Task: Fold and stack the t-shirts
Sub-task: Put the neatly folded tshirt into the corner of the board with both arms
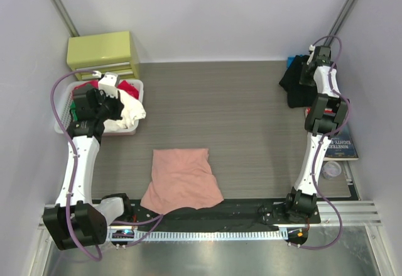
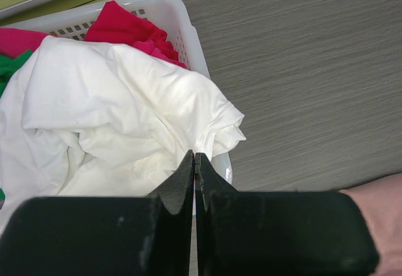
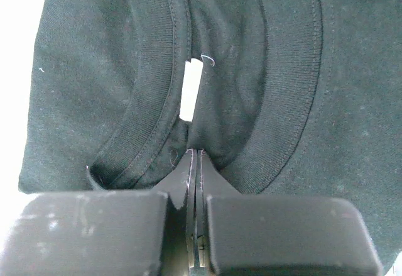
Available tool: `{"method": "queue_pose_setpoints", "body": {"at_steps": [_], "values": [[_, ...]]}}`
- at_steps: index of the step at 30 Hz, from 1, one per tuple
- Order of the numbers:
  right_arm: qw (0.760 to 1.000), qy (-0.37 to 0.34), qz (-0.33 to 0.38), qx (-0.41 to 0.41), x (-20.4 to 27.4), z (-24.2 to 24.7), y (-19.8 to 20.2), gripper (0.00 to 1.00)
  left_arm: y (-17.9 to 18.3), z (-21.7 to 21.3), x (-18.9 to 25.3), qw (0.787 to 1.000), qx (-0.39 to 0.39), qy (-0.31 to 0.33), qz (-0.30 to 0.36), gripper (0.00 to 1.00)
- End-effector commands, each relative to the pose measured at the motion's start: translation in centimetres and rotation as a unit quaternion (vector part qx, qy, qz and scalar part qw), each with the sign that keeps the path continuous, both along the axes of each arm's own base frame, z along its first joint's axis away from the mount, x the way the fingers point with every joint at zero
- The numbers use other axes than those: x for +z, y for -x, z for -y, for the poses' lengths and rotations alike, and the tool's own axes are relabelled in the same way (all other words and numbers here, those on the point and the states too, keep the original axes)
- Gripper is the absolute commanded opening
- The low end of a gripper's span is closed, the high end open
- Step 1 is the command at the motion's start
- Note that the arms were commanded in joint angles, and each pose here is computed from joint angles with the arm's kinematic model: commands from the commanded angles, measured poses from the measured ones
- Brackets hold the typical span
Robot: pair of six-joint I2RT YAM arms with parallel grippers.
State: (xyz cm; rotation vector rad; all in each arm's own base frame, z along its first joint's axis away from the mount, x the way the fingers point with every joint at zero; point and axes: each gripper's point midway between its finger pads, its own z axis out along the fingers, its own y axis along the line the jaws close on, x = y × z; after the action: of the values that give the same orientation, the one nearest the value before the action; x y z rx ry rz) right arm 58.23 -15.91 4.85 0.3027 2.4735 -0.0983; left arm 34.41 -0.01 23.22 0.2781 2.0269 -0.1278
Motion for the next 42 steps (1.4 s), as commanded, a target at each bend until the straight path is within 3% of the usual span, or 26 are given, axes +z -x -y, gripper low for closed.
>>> {"method": "queue_pose_setpoints", "body": {"at_steps": [1, 11, 23, 35, 42], "values": [[1.000, 0.001, 0.009, -0.008, 1.1, 0.4, -0.1, 0.01, 0.0, -0.2, 0.8, 1.000, -0.004, -0.010, 0.018, 0.00], [0.996, -0.068, -0.021, 0.061, -1.1, -5.9, 1.8, 0.01, 0.1, -0.2, 0.5, 1.000, -0.005, -0.010, 0.016, 0.00], [0.981, -0.083, -0.016, 0.176, 0.4, -18.9, 2.8, 0.01, 0.4, -0.5, 0.7, 1.000, 0.001, -0.020, 0.022, 0.00], [0.984, -0.080, 0.002, 0.156, 0.8, -17.1, 1.5, 0.01, 0.1, -0.3, 0.4, 1.000, -0.006, -0.016, 0.013, 0.00], [0.995, -0.076, 0.044, 0.055, 2.6, -9.8, 0.2, 0.01, 0.2, -0.5, 0.5, 1.000, -0.004, -0.021, 0.014, 0.00]]}}
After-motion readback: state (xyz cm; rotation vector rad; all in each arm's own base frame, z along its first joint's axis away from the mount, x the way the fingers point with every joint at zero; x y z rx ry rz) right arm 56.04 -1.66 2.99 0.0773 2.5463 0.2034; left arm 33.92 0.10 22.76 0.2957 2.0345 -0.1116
